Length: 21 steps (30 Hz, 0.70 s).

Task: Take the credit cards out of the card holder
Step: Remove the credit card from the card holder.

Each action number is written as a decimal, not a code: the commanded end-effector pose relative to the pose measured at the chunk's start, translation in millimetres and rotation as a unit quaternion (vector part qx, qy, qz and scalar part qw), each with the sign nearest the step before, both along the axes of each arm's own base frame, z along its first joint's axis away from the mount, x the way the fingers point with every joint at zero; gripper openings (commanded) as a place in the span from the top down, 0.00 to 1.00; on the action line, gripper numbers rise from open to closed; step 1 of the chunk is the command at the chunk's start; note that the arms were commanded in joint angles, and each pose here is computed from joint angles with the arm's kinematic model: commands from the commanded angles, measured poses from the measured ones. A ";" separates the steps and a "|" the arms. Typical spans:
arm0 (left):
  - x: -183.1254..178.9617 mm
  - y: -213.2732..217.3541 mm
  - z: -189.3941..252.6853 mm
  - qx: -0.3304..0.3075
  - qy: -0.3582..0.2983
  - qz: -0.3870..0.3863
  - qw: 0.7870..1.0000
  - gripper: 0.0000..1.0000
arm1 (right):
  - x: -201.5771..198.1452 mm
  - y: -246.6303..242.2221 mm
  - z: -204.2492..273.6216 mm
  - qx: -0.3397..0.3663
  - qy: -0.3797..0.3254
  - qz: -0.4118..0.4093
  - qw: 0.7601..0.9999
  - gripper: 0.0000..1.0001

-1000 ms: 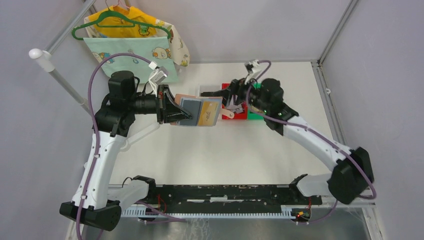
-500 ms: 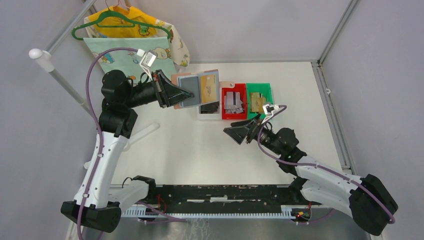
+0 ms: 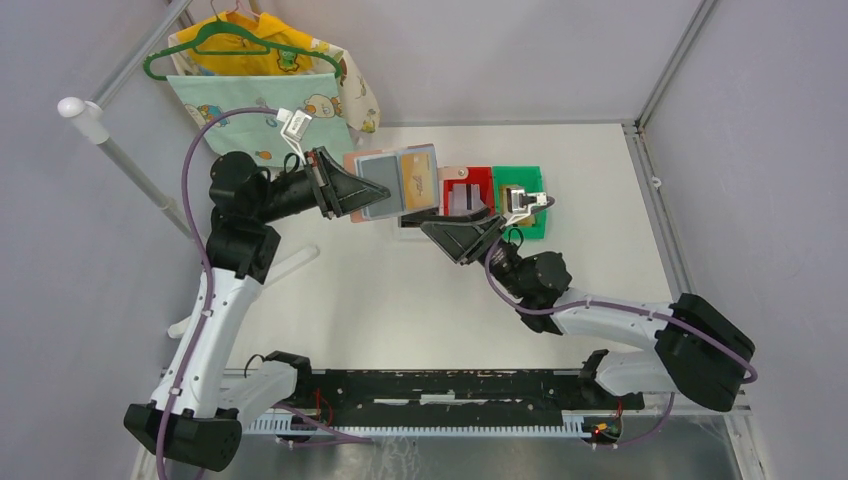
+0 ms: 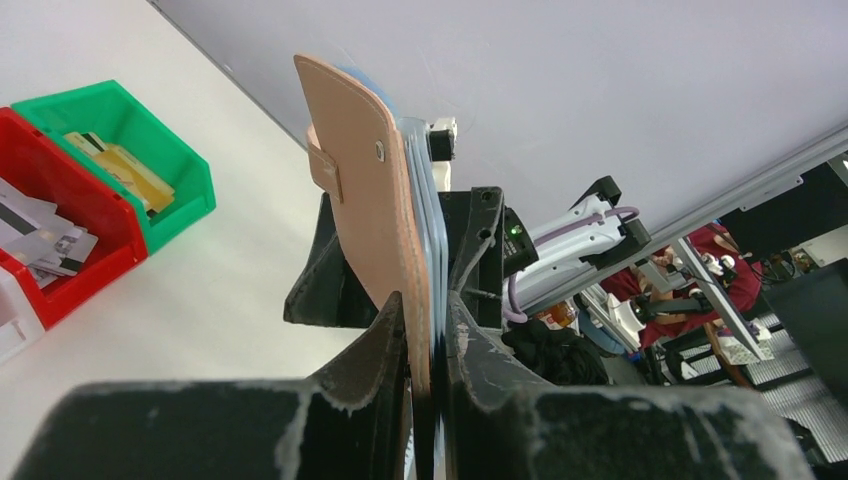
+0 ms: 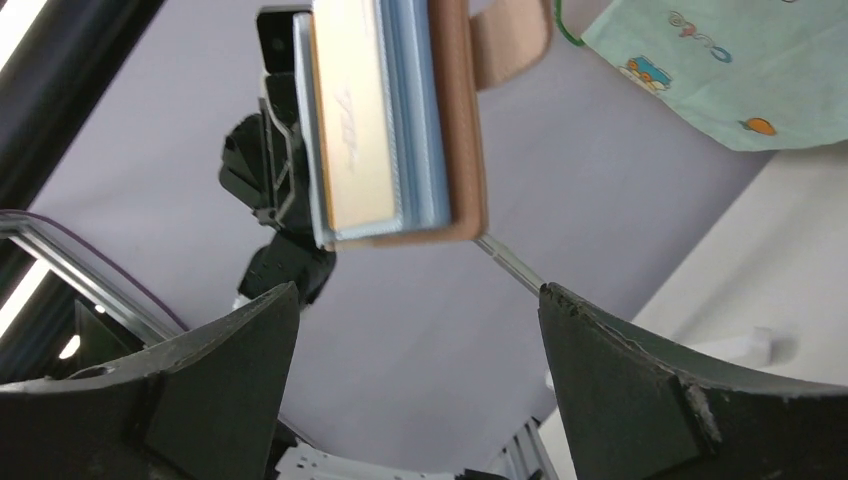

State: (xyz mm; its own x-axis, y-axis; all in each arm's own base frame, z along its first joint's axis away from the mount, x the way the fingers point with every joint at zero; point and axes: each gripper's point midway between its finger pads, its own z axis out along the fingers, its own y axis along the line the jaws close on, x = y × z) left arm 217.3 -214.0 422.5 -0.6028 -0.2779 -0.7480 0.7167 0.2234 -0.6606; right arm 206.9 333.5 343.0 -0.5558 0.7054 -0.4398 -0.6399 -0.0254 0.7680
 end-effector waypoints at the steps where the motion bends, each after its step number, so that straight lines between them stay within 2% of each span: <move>1: -14.4 1.1 18.0 -0.026 -0.026 -0.012 0.999 0.98 | -10.5 -15.0 68.8 0.135 -0.038 0.007 0.990 0.08; 8: -19.8 0.8 12.8 -0.026 -0.018 -0.022 0.999 0.98 | -3.2 -14.3 85.7 0.186 -0.028 -0.005 0.982 0.21; 15: -24.9 1.2 5.5 -0.021 -0.019 -0.027 0.999 0.98 | -1.2 -10.2 94.2 0.202 -0.030 -0.003 0.979 0.55; 16: -25.7 1.3 3.1 -0.018 -0.021 -0.028 0.999 0.97 | -0.5 -11.2 92.7 0.201 -0.028 -0.006 0.979 0.62; 17: -26.4 1.5 0.0 -0.014 -0.020 -0.028 0.999 0.95 | -0.6 -13.2 92.4 0.200 -0.028 -0.010 0.979 0.73; 18: -26.9 2.0 -3.6 -0.009 -0.020 -0.026 0.999 0.91 | -0.8 -15.0 90.0 0.196 -0.028 -0.014 0.980 0.86; 19: -26.4 2.5 -8.9 0.000 -0.017 -0.025 1.000 0.83 | 0.4 -15.0 85.1 0.184 -0.025 -0.020 0.982 0.95; 20: -26.7 3.0 -14.9 0.012 -0.015 -0.025 0.999 0.69 | 1.0 -15.1 81.6 0.168 -0.023 -0.026 0.985 1.00; 21: -25.2 4.0 -23.2 0.033 -0.015 -0.024 0.999 0.51 | 3.6 -12.9 74.6 0.142 -0.020 -0.032 0.989 1.00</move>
State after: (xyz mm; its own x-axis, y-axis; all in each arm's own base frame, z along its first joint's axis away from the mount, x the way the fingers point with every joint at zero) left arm 200.0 -212.7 410.8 -0.6291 -0.2720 -0.7282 0.7057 0.1931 -0.6817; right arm 217.2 337.5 400.2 -0.5302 0.8163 -0.2292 -0.6434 -0.2113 0.7358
